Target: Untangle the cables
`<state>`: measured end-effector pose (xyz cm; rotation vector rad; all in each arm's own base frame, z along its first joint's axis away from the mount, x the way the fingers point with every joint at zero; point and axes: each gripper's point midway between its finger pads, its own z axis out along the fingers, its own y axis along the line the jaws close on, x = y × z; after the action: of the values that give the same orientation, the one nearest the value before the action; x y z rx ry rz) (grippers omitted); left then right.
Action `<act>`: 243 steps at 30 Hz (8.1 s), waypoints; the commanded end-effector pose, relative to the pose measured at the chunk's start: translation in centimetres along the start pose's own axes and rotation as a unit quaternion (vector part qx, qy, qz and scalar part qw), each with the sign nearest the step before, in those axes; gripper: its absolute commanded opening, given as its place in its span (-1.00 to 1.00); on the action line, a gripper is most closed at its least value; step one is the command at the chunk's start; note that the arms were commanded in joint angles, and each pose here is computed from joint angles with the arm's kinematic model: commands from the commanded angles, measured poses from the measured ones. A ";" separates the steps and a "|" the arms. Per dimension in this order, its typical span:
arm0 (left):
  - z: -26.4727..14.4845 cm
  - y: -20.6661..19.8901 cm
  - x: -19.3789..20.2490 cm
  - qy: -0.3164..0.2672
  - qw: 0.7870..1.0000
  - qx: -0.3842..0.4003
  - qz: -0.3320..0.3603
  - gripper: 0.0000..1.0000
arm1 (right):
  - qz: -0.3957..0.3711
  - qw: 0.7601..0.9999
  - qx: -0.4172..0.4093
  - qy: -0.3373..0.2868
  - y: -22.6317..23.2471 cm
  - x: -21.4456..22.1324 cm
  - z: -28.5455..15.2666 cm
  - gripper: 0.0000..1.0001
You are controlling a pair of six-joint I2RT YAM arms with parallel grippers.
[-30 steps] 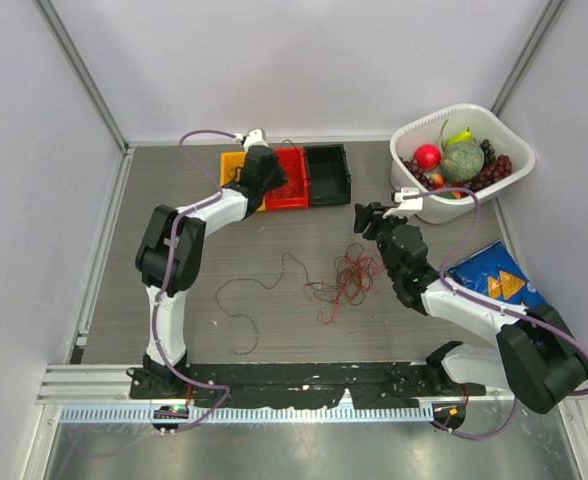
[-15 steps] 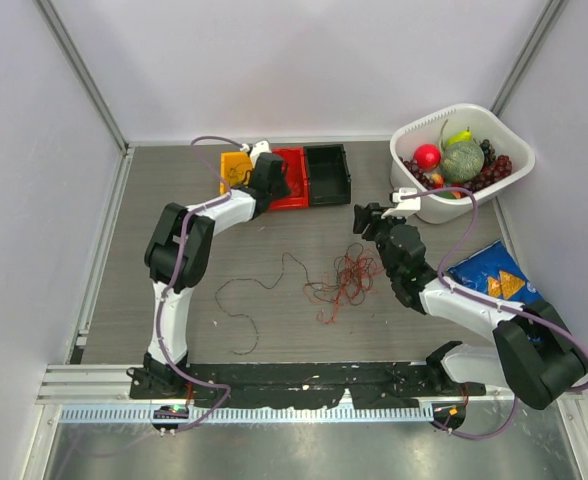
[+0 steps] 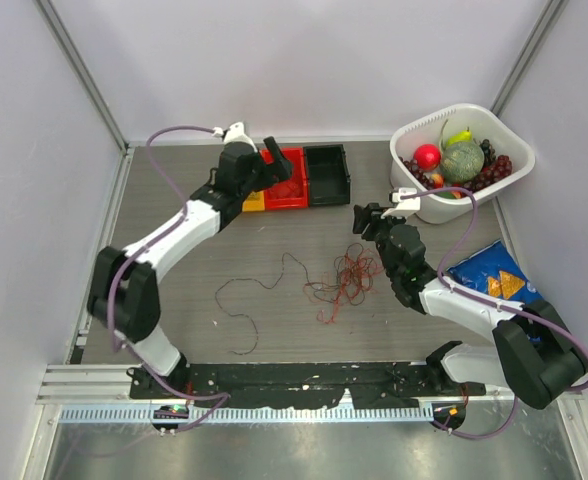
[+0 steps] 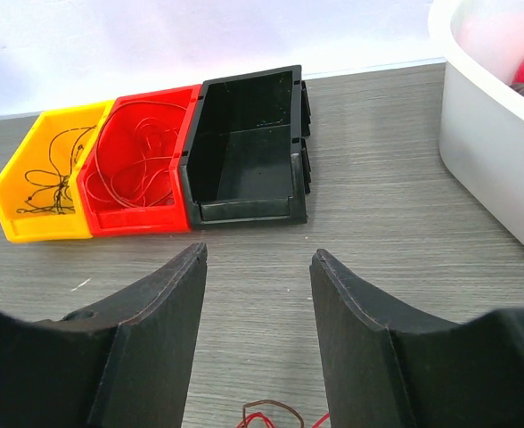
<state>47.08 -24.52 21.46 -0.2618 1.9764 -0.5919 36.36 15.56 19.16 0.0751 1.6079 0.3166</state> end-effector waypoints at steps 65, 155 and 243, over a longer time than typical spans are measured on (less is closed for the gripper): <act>-28.4 -6.3 -1.8 -0.040 0.980 0.193 0.021 -1.00 | 0.133 0.954 -0.186 0.196 15.0 13.1 -6.9 0.14; -32.0 4.9 4.5 -0.025 0.994 0.098 -0.048 -1.00 | 0.232 0.931 -0.032 0.280 17.7 15.2 3.4 -0.65; -28.8 -5.1 6.8 0.025 0.963 0.265 0.027 0.72 | 0.176 0.853 -0.485 -0.073 22.1 -36.5 -21.4 -0.99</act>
<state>18.73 -26.59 27.05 0.1353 1.8136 -1.1858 12.09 22.78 62.72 -0.4122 1.0624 1.3678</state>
